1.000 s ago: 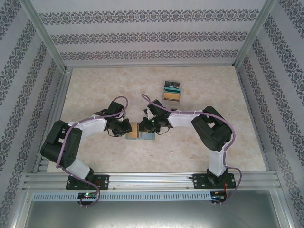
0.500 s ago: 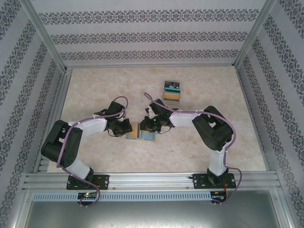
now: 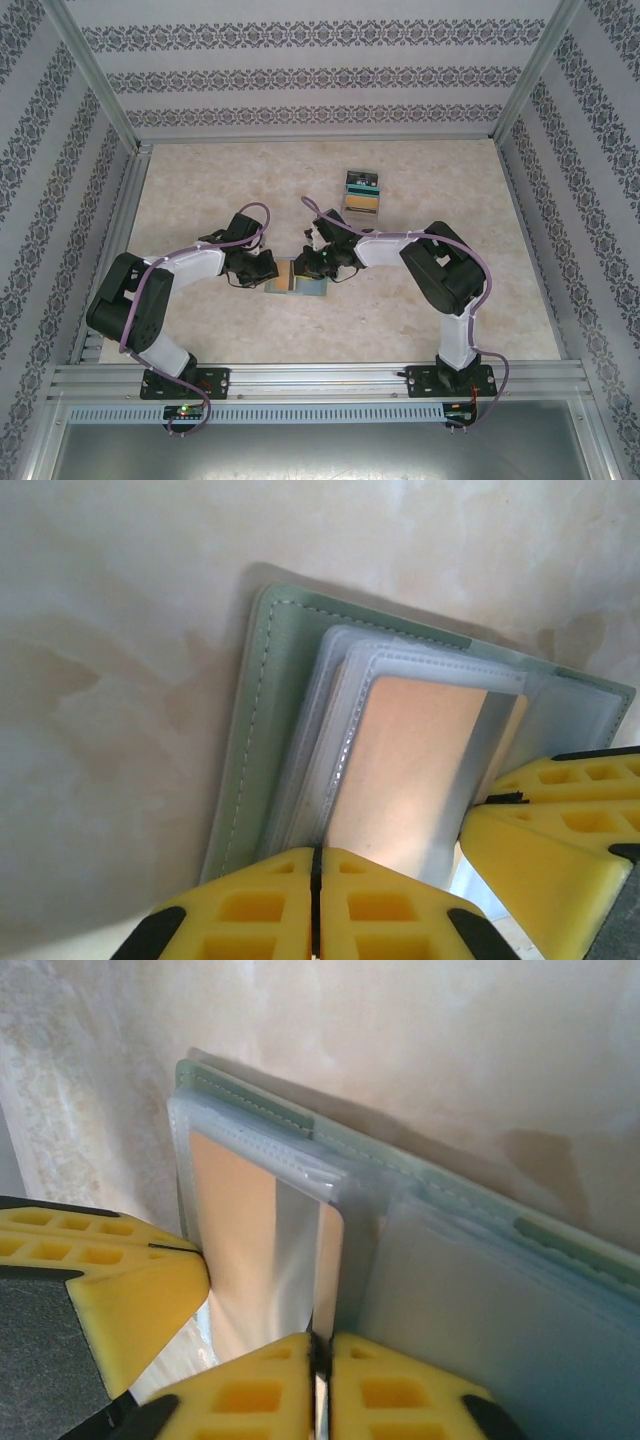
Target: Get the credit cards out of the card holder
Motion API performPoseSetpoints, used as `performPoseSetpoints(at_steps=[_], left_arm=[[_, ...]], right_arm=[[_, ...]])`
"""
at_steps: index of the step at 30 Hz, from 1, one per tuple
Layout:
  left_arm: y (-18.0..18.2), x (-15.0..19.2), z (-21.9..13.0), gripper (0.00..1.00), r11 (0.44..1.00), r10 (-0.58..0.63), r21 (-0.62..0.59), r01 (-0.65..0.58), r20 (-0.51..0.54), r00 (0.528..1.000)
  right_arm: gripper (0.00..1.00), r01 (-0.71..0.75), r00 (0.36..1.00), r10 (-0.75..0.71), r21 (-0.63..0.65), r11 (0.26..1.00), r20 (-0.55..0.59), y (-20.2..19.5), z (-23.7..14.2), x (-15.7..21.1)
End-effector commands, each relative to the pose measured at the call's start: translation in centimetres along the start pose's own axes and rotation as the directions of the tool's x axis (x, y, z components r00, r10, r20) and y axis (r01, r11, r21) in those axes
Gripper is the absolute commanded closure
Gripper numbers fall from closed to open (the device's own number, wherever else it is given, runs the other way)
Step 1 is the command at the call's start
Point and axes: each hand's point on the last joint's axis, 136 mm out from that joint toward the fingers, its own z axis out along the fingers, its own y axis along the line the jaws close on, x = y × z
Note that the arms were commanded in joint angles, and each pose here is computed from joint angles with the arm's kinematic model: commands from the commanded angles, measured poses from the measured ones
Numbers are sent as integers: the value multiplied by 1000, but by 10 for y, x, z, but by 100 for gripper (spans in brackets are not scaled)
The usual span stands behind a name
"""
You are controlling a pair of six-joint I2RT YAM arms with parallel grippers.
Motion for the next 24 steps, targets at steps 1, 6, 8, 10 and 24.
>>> performPoseSetpoints(at_steps=[1,6,8,10,24], left_arm=[[21,11,7,91,997,-44,-61,42,-39,998],[25,11,5,95,996,-47,-79,45,-33,998],[27,11,5,96,995,-48,-91,46,-29,998],[28,11,5,97,994,-51,-98,48,-28,998],[30,16,6,99,994,-55,-94,51,-44,998]], right_arm=[[93,8,1000,-8,-26,1000,-26,9,8,5],[100,-5,1000,5,-15,1000,-14,1,1,6],[100,-11,1000,11,-12,1000,-7,-3,-4,6],[100,-16,1000,16,-10,1000,-2,-7,-8,6],[88,-20,1000,20,-63,998,2,2,-3,6]])
